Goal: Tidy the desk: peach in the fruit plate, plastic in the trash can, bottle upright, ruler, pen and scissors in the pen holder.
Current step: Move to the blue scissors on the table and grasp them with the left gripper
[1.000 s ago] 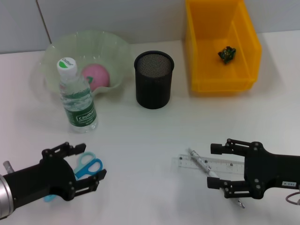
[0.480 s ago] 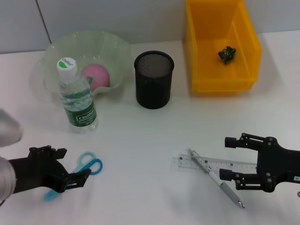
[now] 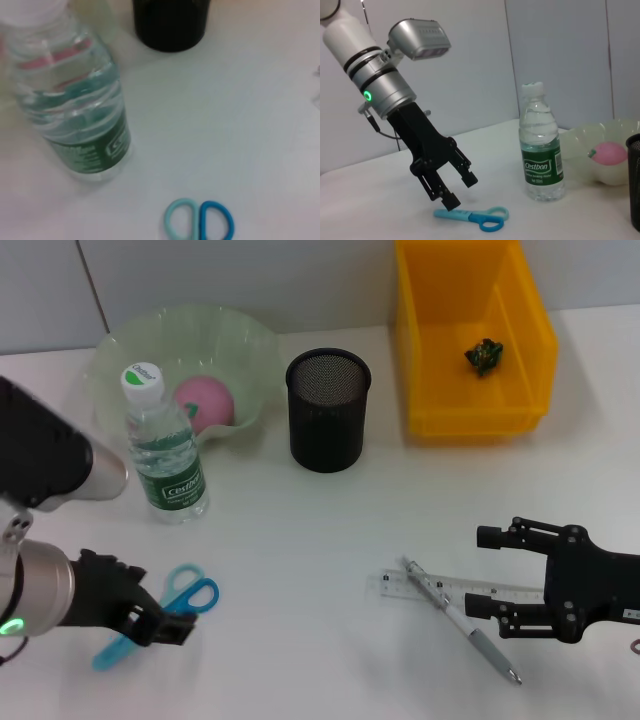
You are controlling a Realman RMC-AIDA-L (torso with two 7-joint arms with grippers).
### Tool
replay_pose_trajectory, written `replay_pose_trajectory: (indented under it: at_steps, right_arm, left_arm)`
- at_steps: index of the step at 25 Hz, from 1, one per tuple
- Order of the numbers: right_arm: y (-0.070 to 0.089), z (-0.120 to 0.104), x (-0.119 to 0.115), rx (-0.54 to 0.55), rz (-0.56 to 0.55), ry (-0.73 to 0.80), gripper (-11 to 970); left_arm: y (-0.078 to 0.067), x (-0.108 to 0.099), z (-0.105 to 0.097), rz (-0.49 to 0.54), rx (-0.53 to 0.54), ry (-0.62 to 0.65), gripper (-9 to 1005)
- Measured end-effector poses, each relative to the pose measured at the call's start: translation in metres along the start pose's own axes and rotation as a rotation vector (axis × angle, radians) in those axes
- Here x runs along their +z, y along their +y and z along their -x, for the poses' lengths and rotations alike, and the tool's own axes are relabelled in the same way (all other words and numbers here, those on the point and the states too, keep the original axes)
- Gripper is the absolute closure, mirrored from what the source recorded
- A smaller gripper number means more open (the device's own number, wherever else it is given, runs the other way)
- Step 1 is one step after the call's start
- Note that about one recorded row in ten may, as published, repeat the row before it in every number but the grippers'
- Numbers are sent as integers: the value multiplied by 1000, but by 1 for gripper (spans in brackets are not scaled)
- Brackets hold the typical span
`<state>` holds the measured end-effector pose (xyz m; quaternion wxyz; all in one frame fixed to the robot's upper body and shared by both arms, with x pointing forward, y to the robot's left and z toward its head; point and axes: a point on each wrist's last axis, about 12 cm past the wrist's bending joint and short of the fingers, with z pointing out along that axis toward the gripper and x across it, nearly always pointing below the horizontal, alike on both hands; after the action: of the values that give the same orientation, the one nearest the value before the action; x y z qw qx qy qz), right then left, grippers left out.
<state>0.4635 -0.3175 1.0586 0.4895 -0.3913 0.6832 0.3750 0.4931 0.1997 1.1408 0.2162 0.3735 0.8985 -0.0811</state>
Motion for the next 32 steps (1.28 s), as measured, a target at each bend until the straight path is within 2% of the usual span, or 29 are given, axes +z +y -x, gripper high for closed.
replay_pose_trajectory:
  at_steps: [3,15,32]
  right_arm:
    - [-1,1,1,-2,0,0,165]
    - [-3,-1,6,1,-16,5,167]
    - [0,-4,8,3,-21,0,170]
  left_arm:
    - [2,0,3,25,8,47,198]
    - [1,1,6,16,32,128,204]
    - [4,23,19,-9,79,227,211]
